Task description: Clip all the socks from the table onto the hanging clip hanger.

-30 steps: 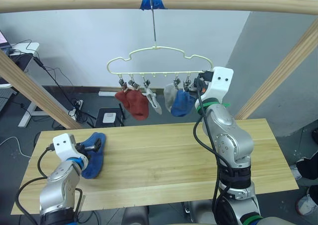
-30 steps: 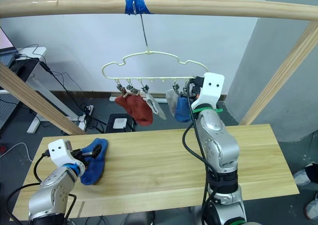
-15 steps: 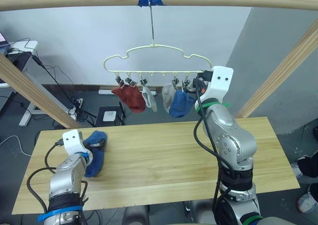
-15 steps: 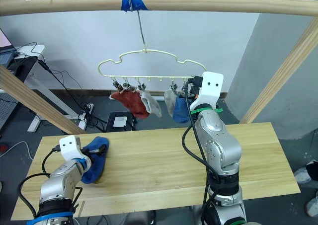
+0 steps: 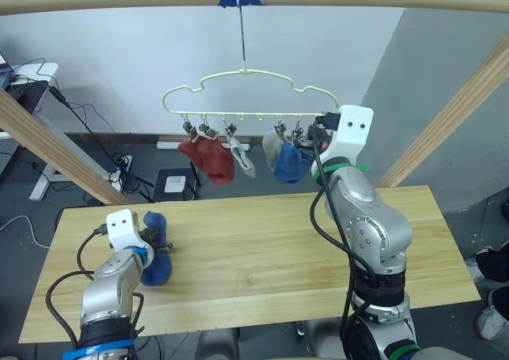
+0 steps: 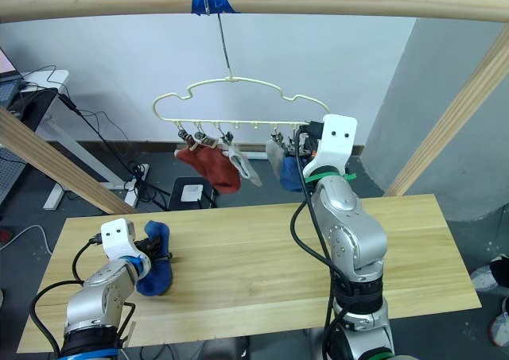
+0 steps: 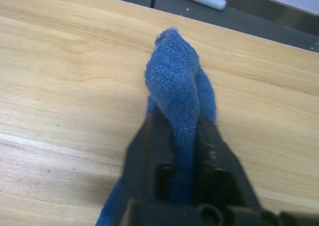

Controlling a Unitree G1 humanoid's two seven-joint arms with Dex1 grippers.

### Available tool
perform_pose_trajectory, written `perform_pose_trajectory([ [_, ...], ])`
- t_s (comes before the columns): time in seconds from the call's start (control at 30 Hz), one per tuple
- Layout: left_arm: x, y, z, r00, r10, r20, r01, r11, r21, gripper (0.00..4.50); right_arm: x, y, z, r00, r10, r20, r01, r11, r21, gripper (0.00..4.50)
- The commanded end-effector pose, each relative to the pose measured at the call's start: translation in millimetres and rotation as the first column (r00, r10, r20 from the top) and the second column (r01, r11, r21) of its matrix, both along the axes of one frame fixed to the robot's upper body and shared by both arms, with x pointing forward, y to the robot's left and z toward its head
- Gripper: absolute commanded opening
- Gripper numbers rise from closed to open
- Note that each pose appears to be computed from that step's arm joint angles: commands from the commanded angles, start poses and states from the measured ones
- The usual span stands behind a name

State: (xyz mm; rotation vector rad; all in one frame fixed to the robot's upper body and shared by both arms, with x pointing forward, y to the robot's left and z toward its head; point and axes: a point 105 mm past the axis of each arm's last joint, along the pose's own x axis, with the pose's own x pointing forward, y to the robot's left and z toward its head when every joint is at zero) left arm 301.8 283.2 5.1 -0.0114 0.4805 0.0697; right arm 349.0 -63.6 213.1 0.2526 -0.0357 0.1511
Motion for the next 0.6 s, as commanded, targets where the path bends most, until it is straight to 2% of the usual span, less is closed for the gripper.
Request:
perform_pose_trajectory([
  [0.03,11.7,-37.9,27.8,0.958,-0.262,0.115,0.249,0.961,0.116,0.03,-5.7,6.3,12.2,0.999,0.008,0.034,-0.010,0.998,0.056,0.00],
  [0.13,18.3,-82.4,50.7,0.871,-0.438,0.222,0.424,0.899,0.107,0.03,-6.1,5.8,12.9,0.999,0.008,0.037,-0.010,0.999,0.054,0.00],
  [0.23,19.8,-135.1,83.0,0.717,-0.610,0.338,0.606,0.785,0.132,0.03,-7.3,4.7,15.2,0.999,0.006,0.044,-0.008,0.999,0.051,0.00],
  [0.37,14.0,-185.0,111.7,0.539,-0.730,0.419,0.742,0.648,0.174,0.03,-9.3,1.4,21.3,0.998,-0.004,0.066,0.001,0.999,0.040,0.00],
  [0.4,14.2,-194.5,118.1,0.508,-0.743,0.436,0.754,0.628,0.192,0.03,-9.8,0.2,23.1,0.998,-0.007,0.070,0.004,0.999,0.038,0.00],
  [0.6,22.3,-231.6,133.6,0.425,-0.755,0.500,0.791,0.578,0.199,0.03,-13.0,-4.0,30.9,0.996,-0.019,0.092,0.016,0.999,0.029,0.00],
])
